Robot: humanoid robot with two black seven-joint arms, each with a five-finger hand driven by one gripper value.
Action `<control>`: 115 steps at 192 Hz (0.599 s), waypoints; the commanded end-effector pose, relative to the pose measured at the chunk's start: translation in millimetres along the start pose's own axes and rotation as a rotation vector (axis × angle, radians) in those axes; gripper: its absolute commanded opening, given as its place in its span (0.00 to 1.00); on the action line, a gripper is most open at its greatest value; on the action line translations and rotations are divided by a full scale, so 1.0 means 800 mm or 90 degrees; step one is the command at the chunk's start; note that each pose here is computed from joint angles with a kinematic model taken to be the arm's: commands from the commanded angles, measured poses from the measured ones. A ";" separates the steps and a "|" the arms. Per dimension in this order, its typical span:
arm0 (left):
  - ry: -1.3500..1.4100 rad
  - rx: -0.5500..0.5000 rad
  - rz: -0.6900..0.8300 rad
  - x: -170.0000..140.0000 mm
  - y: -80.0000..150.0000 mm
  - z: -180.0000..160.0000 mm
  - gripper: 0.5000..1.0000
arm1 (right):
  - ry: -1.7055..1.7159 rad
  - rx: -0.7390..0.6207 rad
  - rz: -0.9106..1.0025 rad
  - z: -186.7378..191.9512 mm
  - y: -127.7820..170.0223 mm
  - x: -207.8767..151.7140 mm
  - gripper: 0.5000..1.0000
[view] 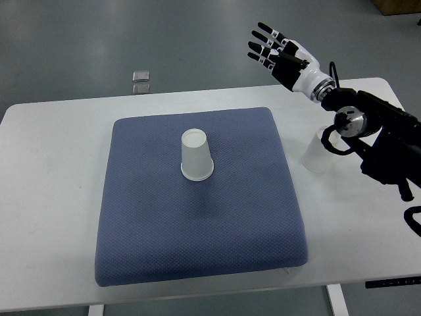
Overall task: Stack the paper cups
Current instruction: 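Raise the right hand and swing it over the loose white cup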
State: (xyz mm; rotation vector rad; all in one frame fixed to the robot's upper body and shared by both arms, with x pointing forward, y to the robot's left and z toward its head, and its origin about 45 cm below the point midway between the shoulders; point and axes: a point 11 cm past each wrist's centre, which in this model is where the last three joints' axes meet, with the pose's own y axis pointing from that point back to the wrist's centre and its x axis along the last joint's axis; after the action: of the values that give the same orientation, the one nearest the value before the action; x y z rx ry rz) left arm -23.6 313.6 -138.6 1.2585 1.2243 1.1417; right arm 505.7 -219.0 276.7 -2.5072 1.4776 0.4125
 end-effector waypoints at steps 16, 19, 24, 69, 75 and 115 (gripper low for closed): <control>-0.003 -0.002 -0.013 -0.009 0.000 0.002 1.00 | 0.274 -0.104 -0.056 -0.051 -0.011 -0.009 0.86; -0.003 -0.002 -0.014 -0.010 0.000 0.002 1.00 | 0.293 -0.111 -0.059 -0.054 -0.011 -0.009 0.86; -0.003 -0.002 -0.020 -0.014 0.000 0.002 1.00 | 0.347 -0.138 -0.065 -0.060 -0.010 -0.007 0.86; -0.003 -0.003 -0.034 -0.024 -0.001 0.003 1.00 | 0.657 -0.314 -0.124 -0.097 0.009 -0.002 0.86; -0.004 -0.002 -0.034 -0.024 -0.001 0.002 1.00 | 0.698 -0.335 -0.130 -0.106 0.014 -0.002 0.86; -0.007 -0.001 -0.057 -0.039 0.000 0.003 1.00 | 0.864 -0.475 -0.197 -0.117 0.057 0.002 0.86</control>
State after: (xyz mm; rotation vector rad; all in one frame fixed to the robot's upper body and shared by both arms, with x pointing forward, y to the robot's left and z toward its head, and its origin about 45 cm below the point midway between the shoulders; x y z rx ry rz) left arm -22.4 289.9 -138.8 1.2093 1.2503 1.0882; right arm 493.5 -261.7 362.1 -3.6677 1.3429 -1.1111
